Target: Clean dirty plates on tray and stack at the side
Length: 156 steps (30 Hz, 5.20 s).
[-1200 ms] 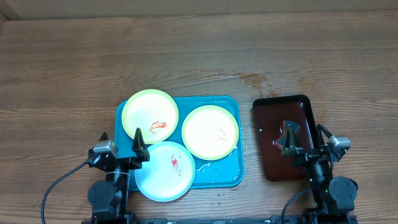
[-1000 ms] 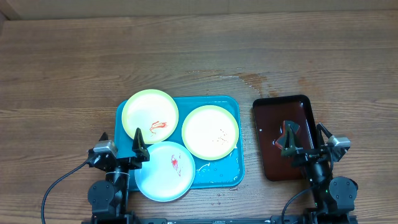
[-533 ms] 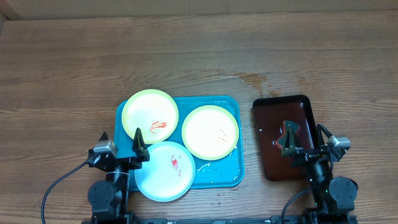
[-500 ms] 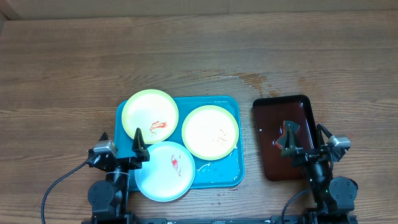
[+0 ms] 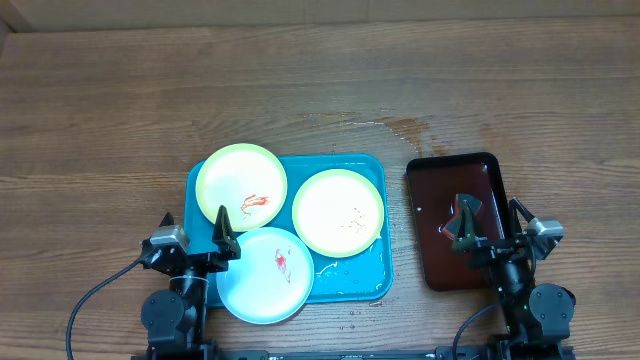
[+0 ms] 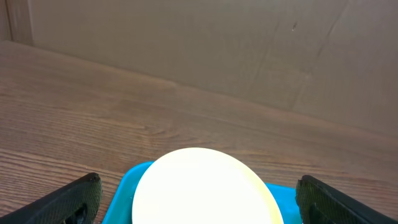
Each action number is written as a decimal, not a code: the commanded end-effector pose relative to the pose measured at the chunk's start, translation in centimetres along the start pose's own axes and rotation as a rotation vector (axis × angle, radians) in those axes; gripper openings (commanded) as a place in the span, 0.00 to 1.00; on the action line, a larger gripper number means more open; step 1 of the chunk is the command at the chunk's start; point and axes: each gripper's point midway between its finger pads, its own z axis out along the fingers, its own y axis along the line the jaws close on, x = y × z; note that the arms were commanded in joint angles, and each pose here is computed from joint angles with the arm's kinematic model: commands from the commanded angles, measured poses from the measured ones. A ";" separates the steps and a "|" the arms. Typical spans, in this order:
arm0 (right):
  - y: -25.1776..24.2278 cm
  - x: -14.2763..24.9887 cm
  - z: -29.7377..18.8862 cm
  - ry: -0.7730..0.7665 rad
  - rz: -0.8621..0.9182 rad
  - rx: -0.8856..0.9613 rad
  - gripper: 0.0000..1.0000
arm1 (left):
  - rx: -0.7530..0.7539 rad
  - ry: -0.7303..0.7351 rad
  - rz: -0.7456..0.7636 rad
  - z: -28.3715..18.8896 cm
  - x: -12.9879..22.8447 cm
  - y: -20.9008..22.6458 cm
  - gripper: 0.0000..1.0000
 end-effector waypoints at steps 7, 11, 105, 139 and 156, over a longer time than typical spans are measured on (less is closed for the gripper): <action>0.1 0.2 0.0 -0.001 0.003 -0.007 1.00 | 0.022 0.001 0.002 0.0 0.1 -0.4 1.00; 0.1 0.2 0.0 -0.001 0.003 -0.007 1.00 | 0.022 0.001 0.002 0.0 0.1 -0.4 0.99; -3.3 1.6 1.1 1.305 0.098 0.587 1.00 | 0.022 0.001 0.002 0.0 0.1 -0.4 1.00; -0.3 1.9 3.5 1.270 0.199 0.391 1.00 | 0.191 0.169 0.057 1.1 -5.1 -5.3 1.00; -0.3 1.9 3.5 1.271 0.198 0.391 1.00 | 0.266 1.232 -0.115 9.0 5.1 -9.9 1.00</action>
